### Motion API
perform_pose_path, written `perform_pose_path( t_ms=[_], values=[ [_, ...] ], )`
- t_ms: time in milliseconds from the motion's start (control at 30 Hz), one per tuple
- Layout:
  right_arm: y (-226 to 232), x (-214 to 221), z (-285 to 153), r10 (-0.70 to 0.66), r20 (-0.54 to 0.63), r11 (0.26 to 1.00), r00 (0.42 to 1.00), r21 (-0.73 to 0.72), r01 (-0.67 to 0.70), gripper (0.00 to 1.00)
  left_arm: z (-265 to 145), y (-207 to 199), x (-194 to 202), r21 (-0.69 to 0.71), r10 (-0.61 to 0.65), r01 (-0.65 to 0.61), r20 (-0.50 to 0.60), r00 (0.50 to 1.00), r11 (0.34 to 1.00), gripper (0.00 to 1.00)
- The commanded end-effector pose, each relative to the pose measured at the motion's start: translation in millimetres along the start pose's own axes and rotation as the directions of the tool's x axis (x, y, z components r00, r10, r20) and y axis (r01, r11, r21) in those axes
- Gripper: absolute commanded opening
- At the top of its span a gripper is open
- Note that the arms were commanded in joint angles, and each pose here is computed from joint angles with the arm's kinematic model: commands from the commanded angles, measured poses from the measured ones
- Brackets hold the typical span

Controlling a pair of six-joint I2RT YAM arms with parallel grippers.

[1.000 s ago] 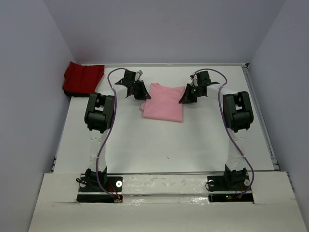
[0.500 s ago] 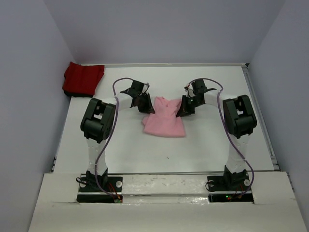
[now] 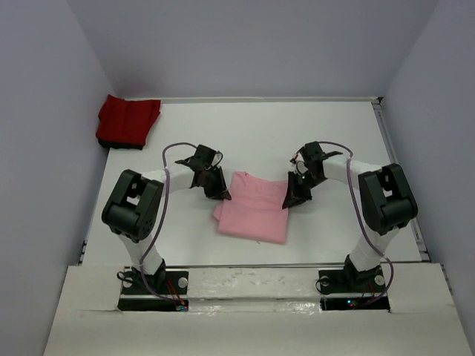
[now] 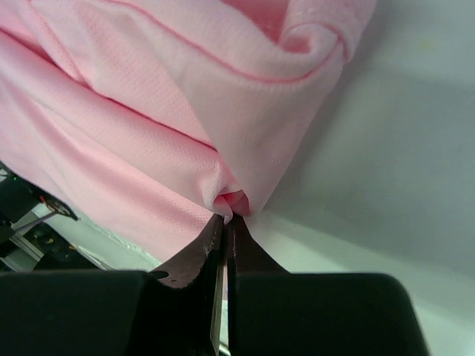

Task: Fold and stack the t-shirts
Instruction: Fold the long partially folded tshirt into a neat square

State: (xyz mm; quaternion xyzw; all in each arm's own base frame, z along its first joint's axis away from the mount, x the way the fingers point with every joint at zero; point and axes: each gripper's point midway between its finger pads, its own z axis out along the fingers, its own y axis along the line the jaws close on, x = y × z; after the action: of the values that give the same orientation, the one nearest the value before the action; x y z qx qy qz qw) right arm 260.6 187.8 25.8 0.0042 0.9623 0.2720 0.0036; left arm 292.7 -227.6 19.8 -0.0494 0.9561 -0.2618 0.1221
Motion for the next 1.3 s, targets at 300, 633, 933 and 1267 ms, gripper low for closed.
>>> perform_pose_path(
  t_ms=[300,633,933,1267],
  values=[
    [-10.4,15.6,-20.4,-0.024,-0.025,0.996,0.999,0.084,0.026,0.0,-17.0,47.6,59.1,-0.216,-0.145,0.122,-0.092,0.985,0.969,0.06],
    [-17.4,3.0,-4.1,-0.037,-0.043,0.995,0.998,0.094,0.04,0.0,-15.9,53.2,68.6,-0.222,-0.173,0.15,-0.089,0.981,0.963,0.06],
    [-15.9,1.4,-5.7,-0.044,-0.032,0.995,0.999,0.09,0.046,0.46,-14.7,53.1,65.9,-0.218,-0.165,0.144,-0.082,0.983,0.965,0.64],
    [-7.6,-3.9,-15.5,-0.055,0.009,0.995,0.998,0.079,0.054,0.61,-23.7,51.5,53.4,-0.225,-0.139,0.128,-0.033,0.99,0.966,0.99]
  ],
)
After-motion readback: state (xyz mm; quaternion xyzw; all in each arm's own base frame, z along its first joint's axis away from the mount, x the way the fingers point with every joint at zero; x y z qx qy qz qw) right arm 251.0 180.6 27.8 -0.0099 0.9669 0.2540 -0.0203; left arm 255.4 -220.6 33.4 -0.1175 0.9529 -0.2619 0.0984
